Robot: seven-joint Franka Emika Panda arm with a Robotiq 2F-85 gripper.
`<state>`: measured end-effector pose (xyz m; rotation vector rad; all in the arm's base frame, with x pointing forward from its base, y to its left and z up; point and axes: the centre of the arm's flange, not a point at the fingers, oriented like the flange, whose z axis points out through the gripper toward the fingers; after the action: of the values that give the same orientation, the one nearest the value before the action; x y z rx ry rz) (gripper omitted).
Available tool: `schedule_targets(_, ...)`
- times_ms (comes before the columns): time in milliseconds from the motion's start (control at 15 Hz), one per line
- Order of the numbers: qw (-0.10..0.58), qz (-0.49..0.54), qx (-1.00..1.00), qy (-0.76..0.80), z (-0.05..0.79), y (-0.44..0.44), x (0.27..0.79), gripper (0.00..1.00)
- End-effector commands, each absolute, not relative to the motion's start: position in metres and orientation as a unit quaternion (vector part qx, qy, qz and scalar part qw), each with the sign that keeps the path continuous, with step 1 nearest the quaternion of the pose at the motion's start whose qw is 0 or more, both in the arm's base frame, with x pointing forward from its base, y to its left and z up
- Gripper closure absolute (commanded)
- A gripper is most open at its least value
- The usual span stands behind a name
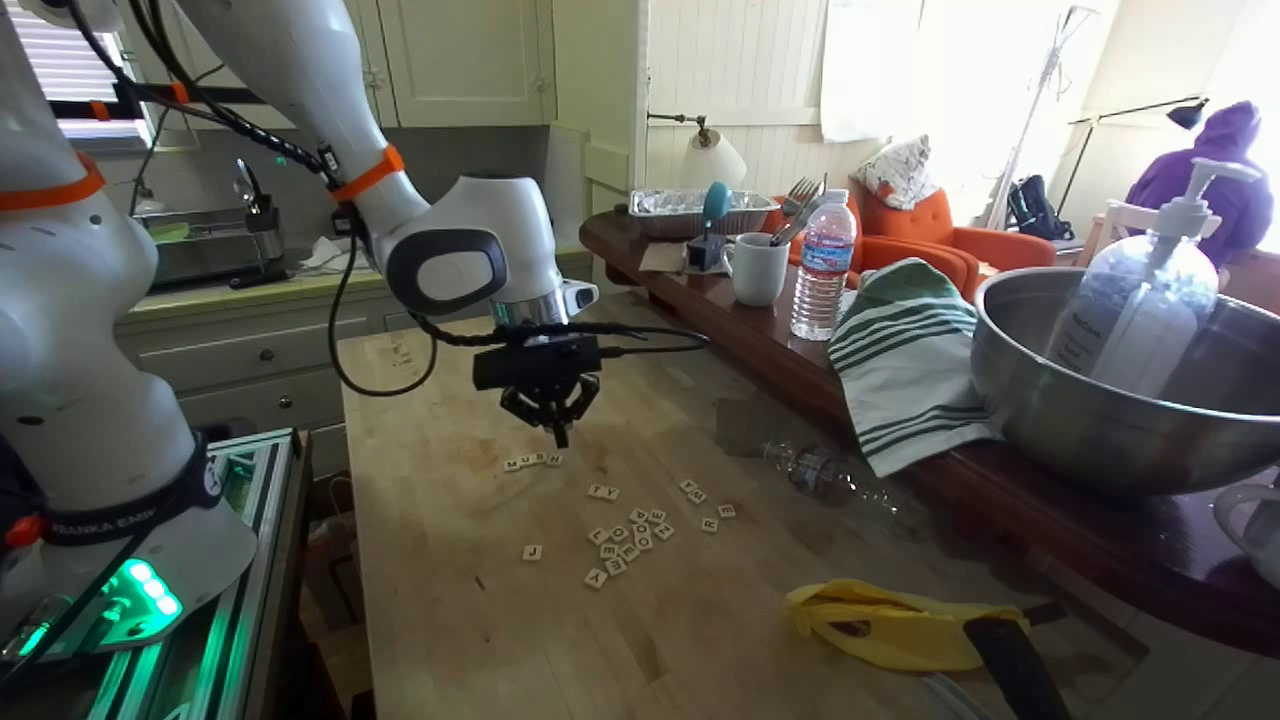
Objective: Align the blocks on the table
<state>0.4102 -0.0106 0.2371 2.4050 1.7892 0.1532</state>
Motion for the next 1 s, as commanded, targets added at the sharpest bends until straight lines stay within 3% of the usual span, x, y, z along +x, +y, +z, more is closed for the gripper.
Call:
schedule_targets(0,0.059,0.041,0.806,0.587,0.254,-0.007,0.385,1.0)
schedule_targets(667,0.025,-0.01,0.82,0.572,0.281,-0.015,0.358,1.0)
schedule_targets(733,0.024,-0.011,0.821,0.57,0.283,-0.017,0.357,0.74)
schedule_targets(800,0.023,-0.013,0.822,0.569,0.285,-0.018,0.355,0.73)
schedule_targets(933,0.02,-0.017,0.824,0.567,0.289,-0.02,0.353,0.6)
